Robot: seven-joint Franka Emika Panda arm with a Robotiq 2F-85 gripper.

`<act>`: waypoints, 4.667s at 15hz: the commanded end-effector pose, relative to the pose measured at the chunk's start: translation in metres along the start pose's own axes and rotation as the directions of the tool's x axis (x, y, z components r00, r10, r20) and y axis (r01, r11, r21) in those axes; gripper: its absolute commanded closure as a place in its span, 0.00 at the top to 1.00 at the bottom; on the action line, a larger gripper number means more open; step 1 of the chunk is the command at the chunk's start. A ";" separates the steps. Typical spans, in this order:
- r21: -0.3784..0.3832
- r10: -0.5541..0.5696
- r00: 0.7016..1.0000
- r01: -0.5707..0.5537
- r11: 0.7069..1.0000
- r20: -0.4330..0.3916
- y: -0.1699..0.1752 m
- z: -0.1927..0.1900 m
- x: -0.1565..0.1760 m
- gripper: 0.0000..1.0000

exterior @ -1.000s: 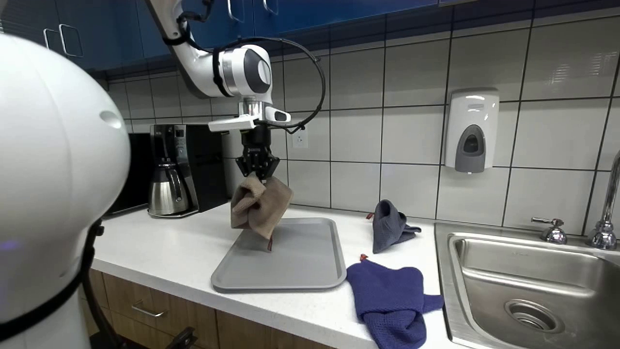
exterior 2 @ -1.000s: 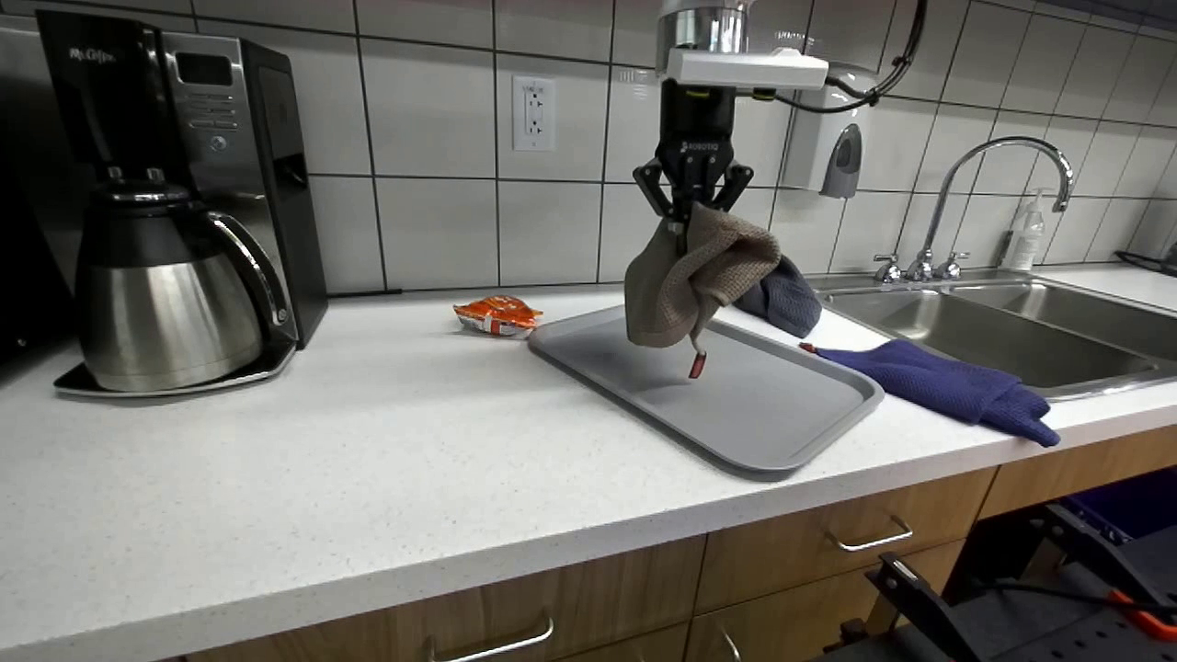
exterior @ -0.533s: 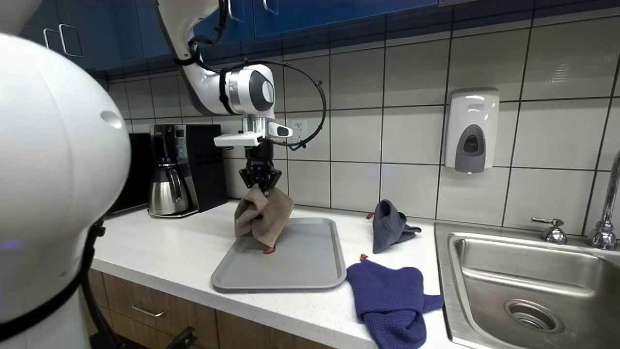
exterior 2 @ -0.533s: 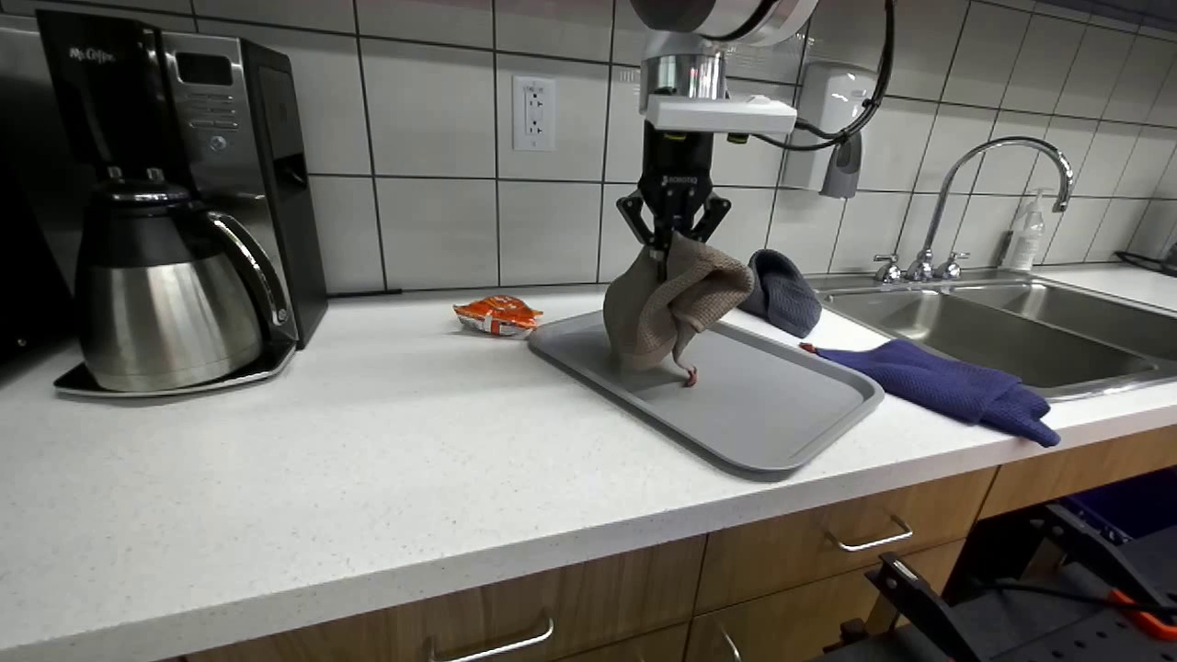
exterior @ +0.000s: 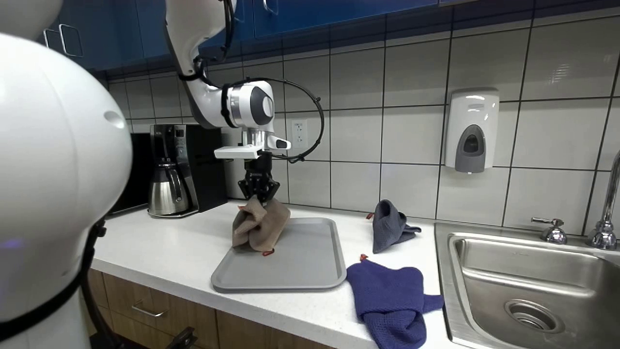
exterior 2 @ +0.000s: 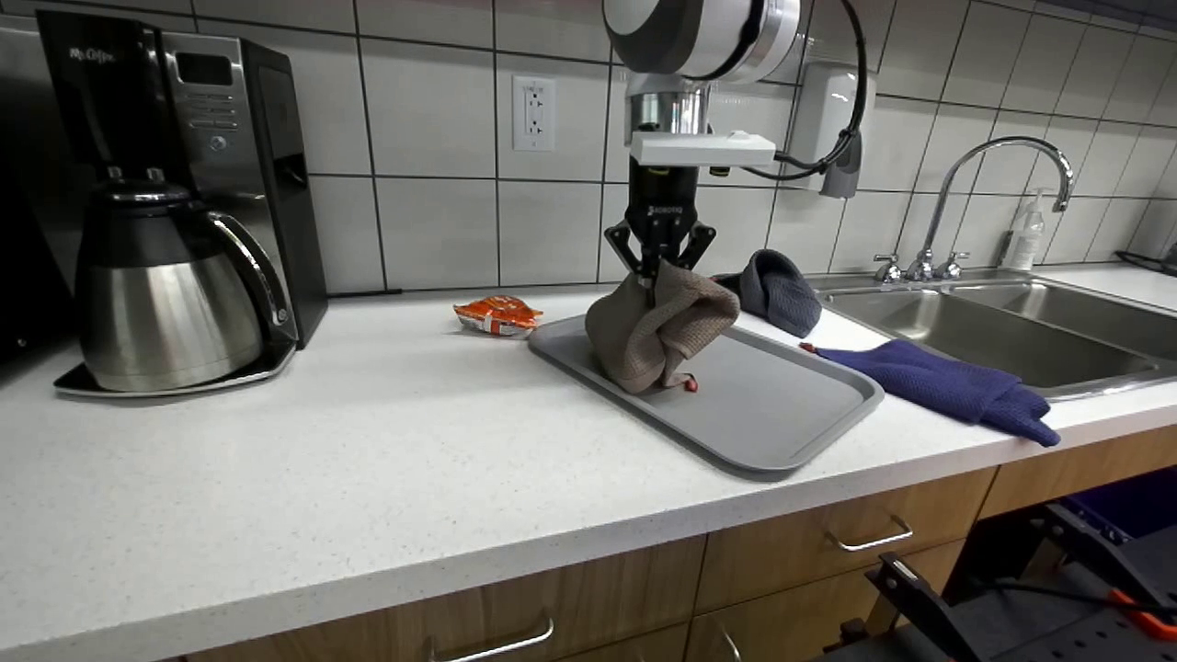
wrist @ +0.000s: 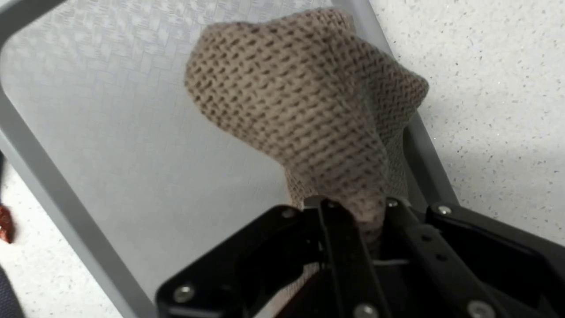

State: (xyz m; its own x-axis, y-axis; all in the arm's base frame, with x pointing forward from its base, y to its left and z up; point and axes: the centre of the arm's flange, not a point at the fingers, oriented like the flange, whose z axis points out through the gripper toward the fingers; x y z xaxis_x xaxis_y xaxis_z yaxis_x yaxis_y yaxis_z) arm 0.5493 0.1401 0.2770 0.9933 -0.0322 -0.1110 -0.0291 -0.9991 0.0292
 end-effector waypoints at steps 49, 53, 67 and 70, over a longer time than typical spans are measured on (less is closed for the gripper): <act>-0.074 0.099 0.989 -0.091 0.993 0.114 0.205 -0.057 -0.130 1.00; -0.065 0.090 0.989 -0.082 0.994 0.118 0.215 -0.056 -0.131 1.00; -0.069 0.065 0.993 -0.059 0.996 0.094 0.243 -0.050 -0.133 1.00; -0.059 0.052 0.996 -0.048 0.997 0.069 0.268 -0.044 -0.128 1.00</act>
State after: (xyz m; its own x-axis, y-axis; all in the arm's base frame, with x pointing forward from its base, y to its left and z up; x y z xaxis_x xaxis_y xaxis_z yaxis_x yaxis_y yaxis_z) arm 0.4184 -0.0942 0.3492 0.9719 -0.1170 -0.2044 -0.0990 -0.9904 0.0962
